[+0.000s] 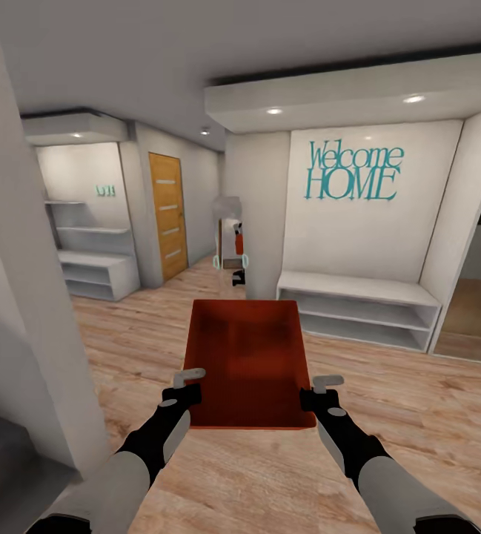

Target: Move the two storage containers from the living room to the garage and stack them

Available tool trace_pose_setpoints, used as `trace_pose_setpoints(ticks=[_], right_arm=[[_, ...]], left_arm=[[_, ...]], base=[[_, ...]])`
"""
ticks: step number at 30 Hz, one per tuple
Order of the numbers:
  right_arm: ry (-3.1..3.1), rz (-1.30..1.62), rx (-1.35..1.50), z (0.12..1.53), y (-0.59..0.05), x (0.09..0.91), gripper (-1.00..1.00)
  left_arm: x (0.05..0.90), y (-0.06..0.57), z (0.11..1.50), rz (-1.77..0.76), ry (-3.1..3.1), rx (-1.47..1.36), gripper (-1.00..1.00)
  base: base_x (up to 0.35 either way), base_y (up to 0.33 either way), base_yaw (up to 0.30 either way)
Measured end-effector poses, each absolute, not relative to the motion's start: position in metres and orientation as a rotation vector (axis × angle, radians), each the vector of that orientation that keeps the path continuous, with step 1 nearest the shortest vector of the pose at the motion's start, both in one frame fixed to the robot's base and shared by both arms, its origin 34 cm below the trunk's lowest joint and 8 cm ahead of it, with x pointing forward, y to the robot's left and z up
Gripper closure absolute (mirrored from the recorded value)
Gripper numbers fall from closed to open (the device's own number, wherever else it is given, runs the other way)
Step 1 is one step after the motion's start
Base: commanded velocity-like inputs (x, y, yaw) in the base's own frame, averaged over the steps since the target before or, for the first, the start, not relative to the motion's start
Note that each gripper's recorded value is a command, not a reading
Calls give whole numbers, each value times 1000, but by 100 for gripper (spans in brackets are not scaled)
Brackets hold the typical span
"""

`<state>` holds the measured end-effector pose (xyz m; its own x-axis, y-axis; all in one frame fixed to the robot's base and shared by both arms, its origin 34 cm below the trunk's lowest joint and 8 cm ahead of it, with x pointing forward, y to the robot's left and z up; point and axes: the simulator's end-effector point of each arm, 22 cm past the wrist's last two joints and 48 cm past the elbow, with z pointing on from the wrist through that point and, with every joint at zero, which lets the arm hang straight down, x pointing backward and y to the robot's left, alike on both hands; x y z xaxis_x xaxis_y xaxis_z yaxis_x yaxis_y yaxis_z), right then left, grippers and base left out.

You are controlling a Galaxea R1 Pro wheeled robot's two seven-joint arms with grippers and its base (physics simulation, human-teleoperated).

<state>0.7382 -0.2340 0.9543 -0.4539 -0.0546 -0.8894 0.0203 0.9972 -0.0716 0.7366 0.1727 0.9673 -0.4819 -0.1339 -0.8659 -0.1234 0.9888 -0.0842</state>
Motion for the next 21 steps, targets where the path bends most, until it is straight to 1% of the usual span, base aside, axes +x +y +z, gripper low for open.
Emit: trace_pose_setpoints(ticks=[21], right_arm=[[2040, -86, -24, 954, -234, 738, 100]], left_arm=[[737, 173, 967, -12, 2079, -180, 100]], base=[[323, 0, 0]])
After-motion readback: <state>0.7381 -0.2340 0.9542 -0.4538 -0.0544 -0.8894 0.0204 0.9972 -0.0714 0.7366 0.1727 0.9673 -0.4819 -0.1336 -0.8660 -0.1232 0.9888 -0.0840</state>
